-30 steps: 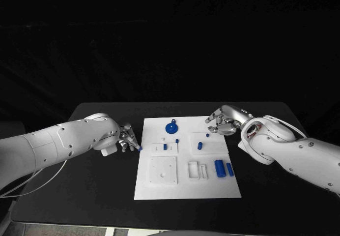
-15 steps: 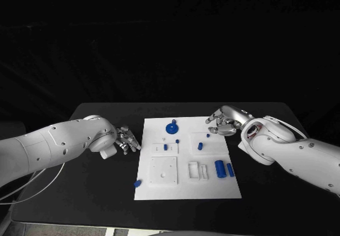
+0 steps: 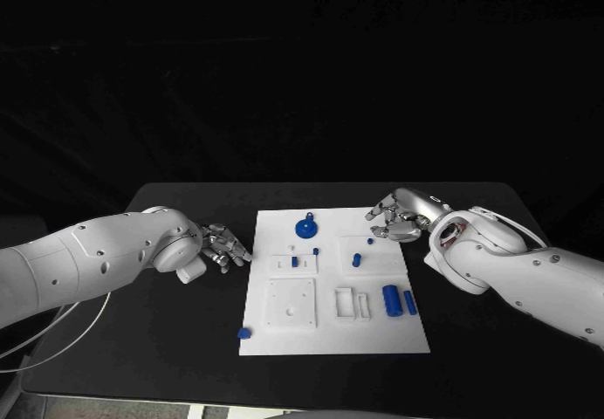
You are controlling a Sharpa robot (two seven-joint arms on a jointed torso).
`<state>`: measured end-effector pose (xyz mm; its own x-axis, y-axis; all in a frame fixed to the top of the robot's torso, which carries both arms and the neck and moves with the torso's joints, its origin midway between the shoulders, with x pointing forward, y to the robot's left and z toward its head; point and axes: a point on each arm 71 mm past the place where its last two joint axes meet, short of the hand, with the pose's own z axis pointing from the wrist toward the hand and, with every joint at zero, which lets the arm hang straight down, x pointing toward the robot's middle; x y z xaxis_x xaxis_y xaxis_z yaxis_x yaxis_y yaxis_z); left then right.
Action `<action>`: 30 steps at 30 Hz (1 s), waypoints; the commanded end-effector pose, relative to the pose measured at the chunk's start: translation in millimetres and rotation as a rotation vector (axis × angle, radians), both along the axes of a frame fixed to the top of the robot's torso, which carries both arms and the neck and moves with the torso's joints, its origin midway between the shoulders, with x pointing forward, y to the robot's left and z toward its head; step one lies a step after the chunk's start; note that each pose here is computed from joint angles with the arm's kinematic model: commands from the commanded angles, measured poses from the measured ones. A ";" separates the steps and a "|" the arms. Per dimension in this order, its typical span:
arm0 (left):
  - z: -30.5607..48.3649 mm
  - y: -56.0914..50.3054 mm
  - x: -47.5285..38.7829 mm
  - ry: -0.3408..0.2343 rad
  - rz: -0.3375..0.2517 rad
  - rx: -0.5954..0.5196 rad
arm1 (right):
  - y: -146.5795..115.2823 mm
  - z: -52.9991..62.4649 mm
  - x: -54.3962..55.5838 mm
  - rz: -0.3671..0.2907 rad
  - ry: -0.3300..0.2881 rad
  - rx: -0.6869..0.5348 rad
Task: Assemble the parts on the task board
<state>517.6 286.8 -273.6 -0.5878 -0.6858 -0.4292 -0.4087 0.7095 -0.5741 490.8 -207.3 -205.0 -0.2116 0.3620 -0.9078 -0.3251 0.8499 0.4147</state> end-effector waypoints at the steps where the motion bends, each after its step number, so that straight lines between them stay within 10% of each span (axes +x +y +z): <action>1: 7.6 0.9 1.0 -0.129 -0.016 0.035 | 2.2 0.4 -1.5 0.018 0.000 0.003; 20: 19.0 1.9 -26.0 -0.263 -0.106 0.094 | 61.4 -10.0 -31.1 0.209 -0.027 0.043; 30: 23.2 5.9 -23.8 -0.320 0.011 0.070 | 129.1 -34.2 -56.9 0.370 -0.025 0.021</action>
